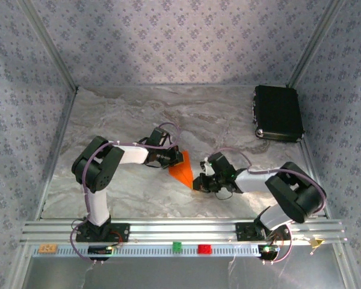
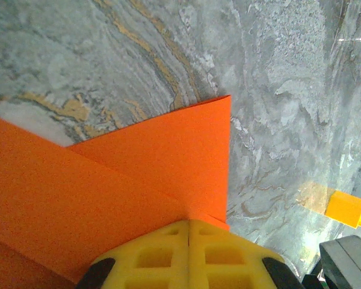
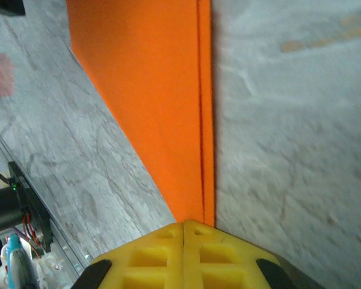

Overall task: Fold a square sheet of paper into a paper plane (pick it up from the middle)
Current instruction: Fourth fold the wing at the center of the table.

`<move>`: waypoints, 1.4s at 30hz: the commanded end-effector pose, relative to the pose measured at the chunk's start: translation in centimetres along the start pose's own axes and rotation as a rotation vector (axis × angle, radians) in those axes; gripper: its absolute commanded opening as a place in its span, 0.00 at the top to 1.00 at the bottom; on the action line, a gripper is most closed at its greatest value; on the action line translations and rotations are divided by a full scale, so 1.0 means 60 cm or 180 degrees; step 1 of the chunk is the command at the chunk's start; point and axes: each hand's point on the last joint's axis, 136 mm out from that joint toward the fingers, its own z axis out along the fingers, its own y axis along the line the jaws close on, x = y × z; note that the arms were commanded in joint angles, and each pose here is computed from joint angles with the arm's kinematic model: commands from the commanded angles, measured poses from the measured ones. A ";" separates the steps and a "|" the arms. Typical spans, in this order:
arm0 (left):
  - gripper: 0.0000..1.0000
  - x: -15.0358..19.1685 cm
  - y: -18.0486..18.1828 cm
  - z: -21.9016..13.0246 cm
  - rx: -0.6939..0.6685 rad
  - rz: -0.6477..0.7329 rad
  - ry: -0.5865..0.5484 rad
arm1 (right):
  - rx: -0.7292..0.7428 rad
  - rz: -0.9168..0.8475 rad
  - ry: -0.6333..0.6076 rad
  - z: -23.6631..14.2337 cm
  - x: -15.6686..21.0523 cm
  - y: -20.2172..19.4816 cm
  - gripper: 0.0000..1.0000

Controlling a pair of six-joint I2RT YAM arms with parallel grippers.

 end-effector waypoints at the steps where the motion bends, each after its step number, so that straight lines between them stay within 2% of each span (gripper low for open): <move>1: 1.00 0.017 0.081 0.012 -0.0454 -0.0220 0.0071 | 0.0316 0.0099 0.0202 -0.012 0.047 -0.045 1.00; 10: 1.00 0.019 0.079 0.012 -0.0443 -0.0217 0.0082 | 0.0104 -0.0106 -0.0056 -0.041 0.004 0.022 1.00; 17: 1.00 0.019 0.077 0.013 -0.0429 -0.0212 0.0083 | -0.0045 -0.0184 -0.0128 -0.020 -0.045 0.071 1.00; 21: 1.00 0.021 0.077 0.013 -0.0435 -0.0214 0.0093 | 0.0052 -0.0101 -0.0022 0.006 -0.040 0.050 1.00; 25: 1.00 0.020 0.077 0.013 -0.0432 -0.0213 0.0088 | 0.0124 0.0022 0.0152 0.018 -0.002 0.011 1.00; 33: 1.00 0.020 0.078 0.014 -0.0428 -0.0229 0.0095 | 0.0264 0.0159 0.0207 -0.010 0.059 -0.042 1.00; 42: 1.00 0.022 0.076 0.015 -0.0381 -0.0263 0.0093 | 0.0198 0.0074 -0.0227 -0.054 0.004 0.005 0.99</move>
